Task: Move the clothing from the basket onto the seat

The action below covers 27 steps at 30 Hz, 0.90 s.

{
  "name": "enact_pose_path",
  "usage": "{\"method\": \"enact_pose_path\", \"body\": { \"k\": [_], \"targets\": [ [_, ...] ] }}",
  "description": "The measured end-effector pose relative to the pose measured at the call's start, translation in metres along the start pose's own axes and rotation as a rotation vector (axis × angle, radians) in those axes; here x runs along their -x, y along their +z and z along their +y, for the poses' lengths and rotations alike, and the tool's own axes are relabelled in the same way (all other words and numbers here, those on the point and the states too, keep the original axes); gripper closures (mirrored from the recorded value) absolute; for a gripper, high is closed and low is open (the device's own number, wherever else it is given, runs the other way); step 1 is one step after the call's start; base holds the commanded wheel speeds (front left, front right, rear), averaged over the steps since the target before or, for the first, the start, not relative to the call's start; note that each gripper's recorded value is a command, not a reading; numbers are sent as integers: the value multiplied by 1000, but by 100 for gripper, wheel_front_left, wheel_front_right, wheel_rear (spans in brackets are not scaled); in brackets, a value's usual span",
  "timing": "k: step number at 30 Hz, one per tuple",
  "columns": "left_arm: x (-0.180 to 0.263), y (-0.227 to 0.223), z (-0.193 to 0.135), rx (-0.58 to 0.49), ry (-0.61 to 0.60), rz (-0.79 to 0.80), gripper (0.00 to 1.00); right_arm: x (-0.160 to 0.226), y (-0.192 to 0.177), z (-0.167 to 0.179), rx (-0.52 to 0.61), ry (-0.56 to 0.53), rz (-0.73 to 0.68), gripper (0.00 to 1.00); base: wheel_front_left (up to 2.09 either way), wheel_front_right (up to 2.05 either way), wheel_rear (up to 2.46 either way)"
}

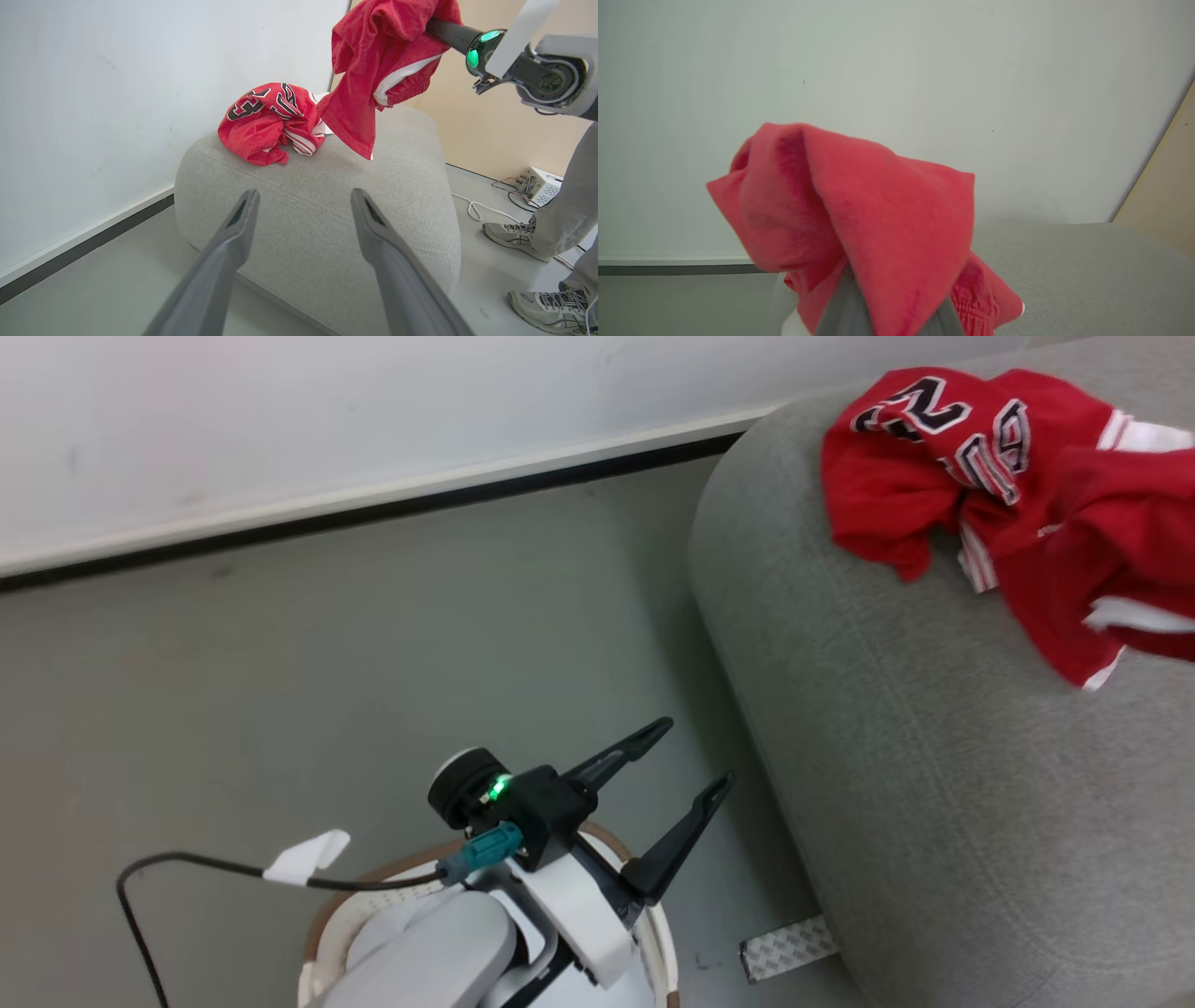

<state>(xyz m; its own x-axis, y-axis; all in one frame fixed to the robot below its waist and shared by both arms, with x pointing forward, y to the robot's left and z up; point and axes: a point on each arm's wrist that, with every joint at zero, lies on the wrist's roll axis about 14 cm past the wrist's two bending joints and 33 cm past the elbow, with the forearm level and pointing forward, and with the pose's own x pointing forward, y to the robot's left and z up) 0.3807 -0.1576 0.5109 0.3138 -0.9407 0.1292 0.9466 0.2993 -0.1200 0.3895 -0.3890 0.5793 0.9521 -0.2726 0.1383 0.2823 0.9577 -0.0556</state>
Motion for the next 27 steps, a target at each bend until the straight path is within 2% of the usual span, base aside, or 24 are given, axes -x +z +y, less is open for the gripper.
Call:
{"method": "enact_pose_path", "body": {
  "k": [8, 15, 19, 24, 27],
  "targets": [
    [13, -22, 43, 36, 72, 16, 0, -52, -16, -34, 124, -48, 99, 100, 0, 0, 0],
    [27, -50, 74, 75, 130, 46, 0, -75, -68, -54, 190, -101, 270, 100, 0, 0, 0],
    [35, -66, 91, 99, 166, 59, 0, -77, -107, -62, 215, -132, 390, 100, 0, 0, 0],
    [45, -85, 110, 128, 212, 76, 0, -57, -172, -65, 199, -173, 616, 100, 0, 0, 0],
    [50, -92, 117, 136, 232, 81, 0, -51, -194, -61, 199, -173, 702, 100, 0, 0, 0]
  ]
}}
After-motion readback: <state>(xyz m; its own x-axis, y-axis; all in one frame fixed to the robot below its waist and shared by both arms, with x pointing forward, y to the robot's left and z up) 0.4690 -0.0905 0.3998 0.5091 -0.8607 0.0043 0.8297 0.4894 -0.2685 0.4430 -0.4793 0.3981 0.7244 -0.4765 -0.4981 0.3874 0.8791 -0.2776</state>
